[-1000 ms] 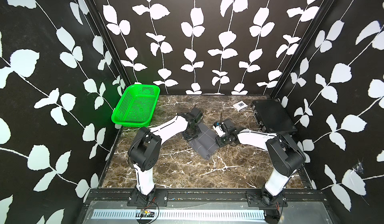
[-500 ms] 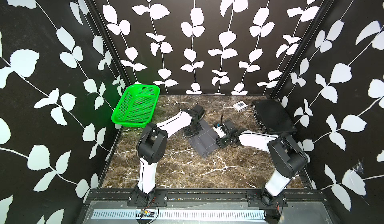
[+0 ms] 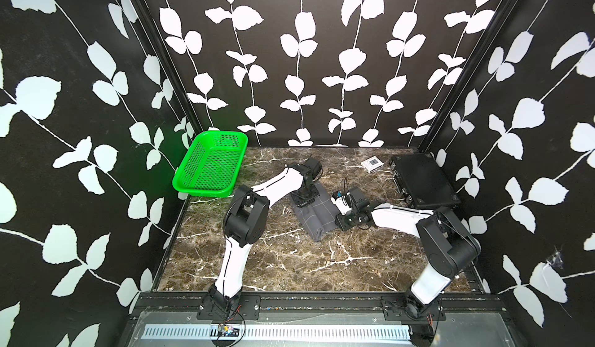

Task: Roll up the pillowcase
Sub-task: Roll the pillowcase at the center of the board.

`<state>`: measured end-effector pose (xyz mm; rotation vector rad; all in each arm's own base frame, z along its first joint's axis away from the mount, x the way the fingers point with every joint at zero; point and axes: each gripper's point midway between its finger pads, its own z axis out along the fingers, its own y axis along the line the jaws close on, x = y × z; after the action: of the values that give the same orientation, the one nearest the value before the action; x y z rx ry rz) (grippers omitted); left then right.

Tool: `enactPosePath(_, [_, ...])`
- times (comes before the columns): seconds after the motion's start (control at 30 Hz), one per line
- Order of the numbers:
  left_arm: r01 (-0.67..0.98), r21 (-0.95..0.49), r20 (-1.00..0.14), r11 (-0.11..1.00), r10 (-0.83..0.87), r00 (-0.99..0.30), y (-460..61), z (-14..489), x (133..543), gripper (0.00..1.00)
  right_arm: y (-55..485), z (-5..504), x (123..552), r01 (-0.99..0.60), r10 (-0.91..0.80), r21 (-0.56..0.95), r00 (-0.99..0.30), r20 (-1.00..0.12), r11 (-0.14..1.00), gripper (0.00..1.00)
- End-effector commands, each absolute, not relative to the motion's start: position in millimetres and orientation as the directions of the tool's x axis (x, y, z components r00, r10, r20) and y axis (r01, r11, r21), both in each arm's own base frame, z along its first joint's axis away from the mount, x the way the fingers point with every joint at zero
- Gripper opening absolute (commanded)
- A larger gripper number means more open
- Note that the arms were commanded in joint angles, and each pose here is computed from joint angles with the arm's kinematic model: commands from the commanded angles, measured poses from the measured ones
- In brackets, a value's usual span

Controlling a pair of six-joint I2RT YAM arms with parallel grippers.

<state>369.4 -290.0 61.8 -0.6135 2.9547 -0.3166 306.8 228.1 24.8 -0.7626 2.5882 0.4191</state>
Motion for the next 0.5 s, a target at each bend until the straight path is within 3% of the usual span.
enactPosePath(0.0, [-0.373,-0.263,-0.067,0.89,-0.403,-0.913,-298.7,64.1,381.1,0.13,223.4,26.7,299.1,-0.562,-0.434,0.187,-0.776,-0.458,0.806,0.34])
enactPosePath(0.17, [-0.345,-0.321,-0.061,0.882,-0.383,-0.922,-319.2,60.7,392.5,0.22,228.9,43.3,297.3,-0.583,-0.418,0.213,-0.749,-0.514,0.784,0.35])
enactPosePath(0.33, [-0.309,-0.369,-0.07,0.876,-0.358,-0.931,-332.1,61.9,399.4,0.32,240.2,91.9,292.5,-0.639,-0.379,0.248,-0.677,-0.631,0.728,0.4])
enactPosePath(0.47, [-0.279,-0.387,-0.074,0.879,-0.331,-0.941,-334.4,61.0,401.4,0.34,252.7,109.5,275.0,-0.694,-0.371,0.275,-0.627,-0.684,0.665,0.41])
